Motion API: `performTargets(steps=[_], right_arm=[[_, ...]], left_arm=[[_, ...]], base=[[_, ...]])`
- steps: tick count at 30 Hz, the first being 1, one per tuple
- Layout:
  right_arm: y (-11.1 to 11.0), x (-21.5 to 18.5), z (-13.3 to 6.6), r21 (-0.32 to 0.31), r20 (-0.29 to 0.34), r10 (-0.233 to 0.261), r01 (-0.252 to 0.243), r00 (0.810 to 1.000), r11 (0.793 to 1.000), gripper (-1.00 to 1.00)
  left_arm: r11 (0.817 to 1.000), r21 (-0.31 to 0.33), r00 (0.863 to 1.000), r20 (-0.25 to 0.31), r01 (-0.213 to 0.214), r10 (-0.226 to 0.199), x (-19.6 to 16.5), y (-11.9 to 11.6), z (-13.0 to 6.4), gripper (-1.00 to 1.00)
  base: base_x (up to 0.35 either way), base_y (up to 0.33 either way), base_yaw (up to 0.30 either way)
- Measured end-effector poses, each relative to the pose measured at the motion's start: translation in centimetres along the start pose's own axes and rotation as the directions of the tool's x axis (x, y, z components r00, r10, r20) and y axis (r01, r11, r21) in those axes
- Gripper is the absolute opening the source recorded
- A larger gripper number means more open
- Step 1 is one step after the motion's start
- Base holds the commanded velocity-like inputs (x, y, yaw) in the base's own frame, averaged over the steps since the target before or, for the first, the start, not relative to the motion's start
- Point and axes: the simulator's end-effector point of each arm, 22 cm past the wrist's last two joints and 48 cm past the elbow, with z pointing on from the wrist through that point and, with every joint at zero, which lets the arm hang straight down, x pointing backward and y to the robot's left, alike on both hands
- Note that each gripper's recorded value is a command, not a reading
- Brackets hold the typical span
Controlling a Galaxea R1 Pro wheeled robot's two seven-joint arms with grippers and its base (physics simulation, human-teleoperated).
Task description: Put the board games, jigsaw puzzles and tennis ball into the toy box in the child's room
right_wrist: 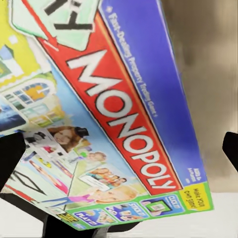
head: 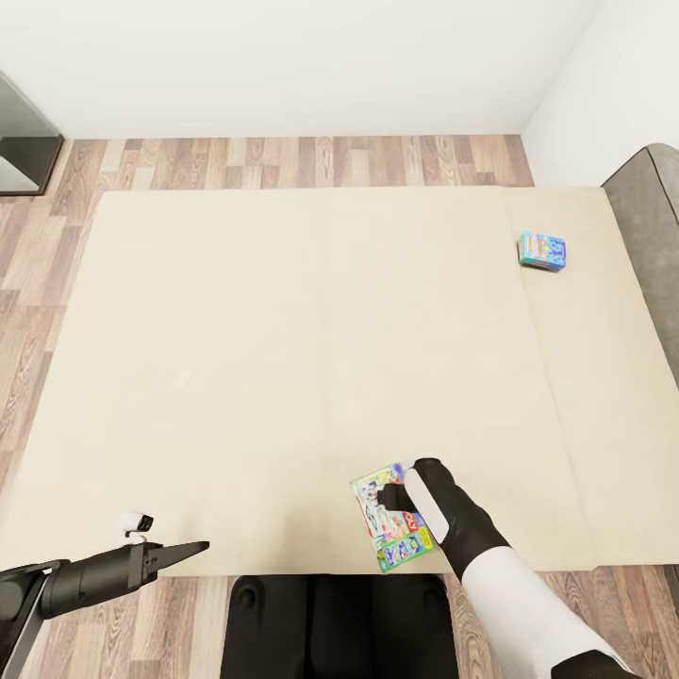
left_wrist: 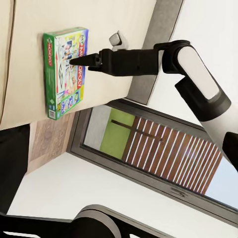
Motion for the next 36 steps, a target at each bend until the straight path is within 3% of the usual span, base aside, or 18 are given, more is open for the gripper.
performTargets(steps=[1,7,9,36], right_arm=[[0.6,-0.4,0.0,-0.025,0.016,0.009,-0.008,1.0,1.0,1.0],[0.8,-0.2,0.1,-0.034,0.014,0.006,-0.005,1.0,0.999,1.0],[1.5,-0.5,0.1,-0.066,0.027,0.033,-0.032,0.999,0.997,1.0],[2.2,-1.5,-0.1,-0.09,0.045,0.017,-0.013,0.999,0.996,1.0]], left_arm=[[1.0,0.0,1.0,0.0,0.0,0.0,0.0,0.0,0.0,1.0],[1.0,-0.001,1.0,0.0,0.001,-0.001,0.0,0.0,0.0,1.0],[1.0,-0.001,1.0,0.0,0.002,-0.002,0.0,0.0,0.0,1.0],[1.0,0.0,1.0,-0.001,0.001,-0.001,0.0,0.0,0.0,1.0]], base=[[0.0,0.0,0.0],[0.0,0.0,0.0],[0.0,0.0,0.0],[0.0,0.0,0.0]])
